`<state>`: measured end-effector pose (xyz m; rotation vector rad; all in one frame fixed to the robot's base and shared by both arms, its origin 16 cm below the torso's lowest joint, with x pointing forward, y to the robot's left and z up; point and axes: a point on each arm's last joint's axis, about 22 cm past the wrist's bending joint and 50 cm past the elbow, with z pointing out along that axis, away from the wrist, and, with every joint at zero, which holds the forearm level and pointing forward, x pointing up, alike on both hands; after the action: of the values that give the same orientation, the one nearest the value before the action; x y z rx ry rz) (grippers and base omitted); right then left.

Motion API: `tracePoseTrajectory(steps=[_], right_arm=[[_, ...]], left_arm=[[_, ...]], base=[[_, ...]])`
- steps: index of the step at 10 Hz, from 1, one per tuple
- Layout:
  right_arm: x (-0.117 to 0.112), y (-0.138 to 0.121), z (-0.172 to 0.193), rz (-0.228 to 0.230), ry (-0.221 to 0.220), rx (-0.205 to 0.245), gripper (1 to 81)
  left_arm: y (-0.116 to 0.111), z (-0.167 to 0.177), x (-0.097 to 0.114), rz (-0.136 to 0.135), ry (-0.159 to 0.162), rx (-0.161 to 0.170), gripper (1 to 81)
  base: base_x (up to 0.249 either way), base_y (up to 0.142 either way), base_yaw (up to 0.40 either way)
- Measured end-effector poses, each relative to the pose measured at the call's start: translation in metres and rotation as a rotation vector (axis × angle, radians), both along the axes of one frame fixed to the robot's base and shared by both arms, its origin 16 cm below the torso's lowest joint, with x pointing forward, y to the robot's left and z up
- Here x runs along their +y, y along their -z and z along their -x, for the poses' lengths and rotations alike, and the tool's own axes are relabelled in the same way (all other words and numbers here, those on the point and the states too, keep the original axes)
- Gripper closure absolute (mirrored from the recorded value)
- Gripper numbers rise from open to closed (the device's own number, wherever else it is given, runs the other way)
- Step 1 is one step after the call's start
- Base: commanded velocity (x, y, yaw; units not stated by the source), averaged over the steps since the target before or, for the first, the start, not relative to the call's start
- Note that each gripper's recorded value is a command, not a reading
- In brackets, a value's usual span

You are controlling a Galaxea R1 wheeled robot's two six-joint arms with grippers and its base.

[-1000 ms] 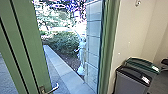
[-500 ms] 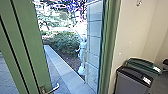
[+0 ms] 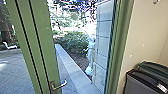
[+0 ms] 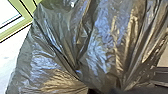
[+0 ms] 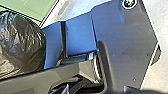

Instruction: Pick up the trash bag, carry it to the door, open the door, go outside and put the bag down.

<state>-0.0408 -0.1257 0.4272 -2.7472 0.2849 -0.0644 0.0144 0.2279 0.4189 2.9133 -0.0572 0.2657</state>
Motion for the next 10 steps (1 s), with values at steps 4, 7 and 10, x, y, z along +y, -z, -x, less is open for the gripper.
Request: tracePoseTrajectory(steps=[4, 7, 10], right_arm=[[0.000, 0.000, 0.000, 0.000, 0.000, 0.000, 1.0], [0.000, 0.000, 0.000, -0.001, -0.001, 0.001, 1.0], [0.000, 0.000, 0.000, 0.000, -0.002, 0.000, 1.0]], left_arm=[[-0.001, 0.009, 0.013, 0.004, 0.000, 0.007, 81.1], [-0.002, 0.007, 0.005, 0.016, 0.000, 0.005, 81.1], [-0.002, 0.008, 0.006, 0.015, 0.000, 0.005, 81.1]], base=[[0.000, 0.000, 0.301], [0.000, 0.000, 0.301], [0.000, 0.000, 0.301]])
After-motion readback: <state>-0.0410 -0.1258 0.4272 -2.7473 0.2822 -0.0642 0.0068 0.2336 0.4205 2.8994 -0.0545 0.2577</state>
